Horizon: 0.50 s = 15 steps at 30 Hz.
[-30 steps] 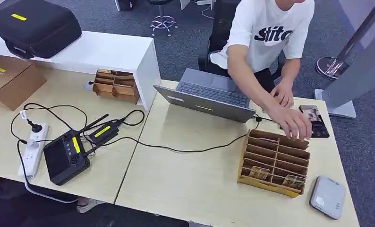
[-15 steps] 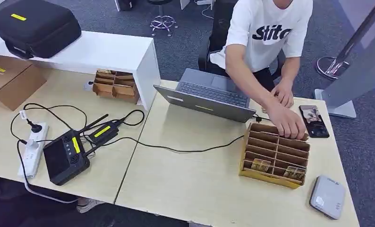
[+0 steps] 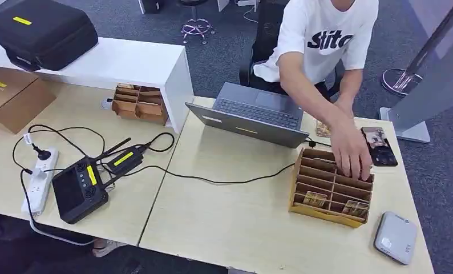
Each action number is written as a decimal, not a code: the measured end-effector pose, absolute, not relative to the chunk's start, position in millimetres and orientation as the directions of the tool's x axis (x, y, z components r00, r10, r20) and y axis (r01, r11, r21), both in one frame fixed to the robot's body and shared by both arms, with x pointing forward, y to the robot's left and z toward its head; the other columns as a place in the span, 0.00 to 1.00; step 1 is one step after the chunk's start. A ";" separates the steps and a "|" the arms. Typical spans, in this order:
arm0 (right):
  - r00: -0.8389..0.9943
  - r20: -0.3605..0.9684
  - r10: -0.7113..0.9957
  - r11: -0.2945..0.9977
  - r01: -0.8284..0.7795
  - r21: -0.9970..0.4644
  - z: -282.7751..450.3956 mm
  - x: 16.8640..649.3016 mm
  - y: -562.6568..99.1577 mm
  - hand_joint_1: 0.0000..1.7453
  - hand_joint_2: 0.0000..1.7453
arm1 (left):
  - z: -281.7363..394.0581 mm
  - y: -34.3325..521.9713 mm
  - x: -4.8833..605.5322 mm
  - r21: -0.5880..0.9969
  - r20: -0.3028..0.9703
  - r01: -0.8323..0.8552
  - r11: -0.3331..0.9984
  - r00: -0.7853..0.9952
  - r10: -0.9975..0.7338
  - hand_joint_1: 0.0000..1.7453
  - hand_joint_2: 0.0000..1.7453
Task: Pass the card to the sensor for recognition and then transmit it.
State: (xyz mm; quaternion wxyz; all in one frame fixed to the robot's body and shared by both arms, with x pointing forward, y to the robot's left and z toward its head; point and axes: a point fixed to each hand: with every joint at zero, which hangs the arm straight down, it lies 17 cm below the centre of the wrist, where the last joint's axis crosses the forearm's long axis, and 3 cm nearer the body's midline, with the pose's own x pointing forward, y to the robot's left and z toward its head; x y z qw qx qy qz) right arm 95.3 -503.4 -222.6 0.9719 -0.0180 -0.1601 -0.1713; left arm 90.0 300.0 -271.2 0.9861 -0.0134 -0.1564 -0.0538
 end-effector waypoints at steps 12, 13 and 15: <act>0.964 0.195 -0.182 0.983 0.186 0.001 -245.9 73.0 -452.2 0.00 1.00 | -270.0 296.4 99.8 -0.009 0.306 0.157 0.988 0.941 -0.147 0.00 1.00; 0.966 0.188 -0.178 0.983 0.182 -0.008 -247.8 72.2 -449.3 0.00 1.00 | -270.1 296.3 99.9 -0.009 0.305 0.161 0.987 0.941 -0.150 0.00 1.00; 0.972 0.173 -0.160 0.986 0.164 -0.013 -250.8 70.7 -442.3 0.00 1.00 | -270.3 295.3 99.7 -0.009 0.300 0.167 0.986 0.941 -0.157 0.00 1.00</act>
